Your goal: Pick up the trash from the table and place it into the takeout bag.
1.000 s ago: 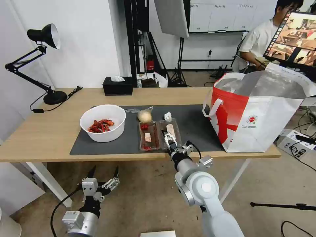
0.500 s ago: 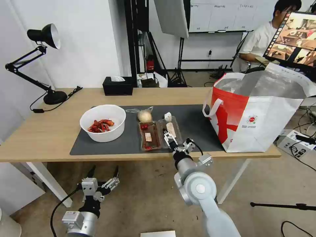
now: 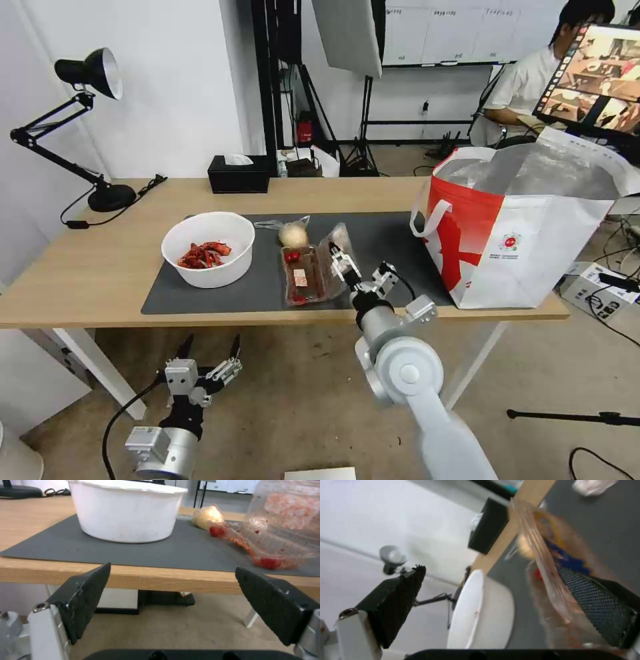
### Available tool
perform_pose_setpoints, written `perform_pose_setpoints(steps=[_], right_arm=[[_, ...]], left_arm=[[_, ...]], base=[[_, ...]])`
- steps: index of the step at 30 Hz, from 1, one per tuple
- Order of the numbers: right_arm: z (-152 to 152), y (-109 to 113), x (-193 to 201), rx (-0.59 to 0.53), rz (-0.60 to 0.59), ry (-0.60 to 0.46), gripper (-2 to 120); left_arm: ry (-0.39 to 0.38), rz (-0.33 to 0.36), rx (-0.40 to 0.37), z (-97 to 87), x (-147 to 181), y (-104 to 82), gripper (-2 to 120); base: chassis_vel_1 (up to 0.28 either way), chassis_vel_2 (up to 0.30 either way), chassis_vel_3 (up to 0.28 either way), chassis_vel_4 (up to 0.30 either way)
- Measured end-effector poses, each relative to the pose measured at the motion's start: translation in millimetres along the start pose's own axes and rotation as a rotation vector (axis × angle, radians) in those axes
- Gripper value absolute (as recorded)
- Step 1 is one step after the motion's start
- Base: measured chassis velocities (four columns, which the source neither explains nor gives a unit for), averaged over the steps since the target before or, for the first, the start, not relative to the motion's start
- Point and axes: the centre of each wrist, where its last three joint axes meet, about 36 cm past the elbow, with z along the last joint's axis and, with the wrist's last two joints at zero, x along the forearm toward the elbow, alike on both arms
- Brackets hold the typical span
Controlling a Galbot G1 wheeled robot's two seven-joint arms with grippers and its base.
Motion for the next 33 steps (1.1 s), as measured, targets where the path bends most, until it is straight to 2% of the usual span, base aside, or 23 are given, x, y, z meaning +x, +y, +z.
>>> perform_pose_setpoints(steps=[4,9,12,29,33], right_arm=[[10,6,-15,-0.004,-0.007,0.033,100],[33,2,-53,-0.059,0.100,0.122,100],[36,0,-60,-0.061,0.122,0.140,100],[21,3,-56,-0.075,0.089,0.133,100],[13,2,-56,0.006,0.040,0.096,100]], left_arm=[[-0.001,-0.002,-0.002,-1.2,1,0.7,100],[-0.001,-0.012,0.000,-1.4,2,4.2,100],[-0.001,-0.011,0.002,-1.1,2,4.0,100],[-0.012,-0.010,0.001,-5.4,3,3.2,100],[-0.020,-0.018,0.004,-6.9,2,3.5,100]], base=[[0.000,0.000,0.000,0.000],[0.000,0.000,0.000,0.000],[0.000,0.000,0.000,0.000],[0.000,0.000,0.000,0.000],[0.000,0.000,0.000,0.000]])
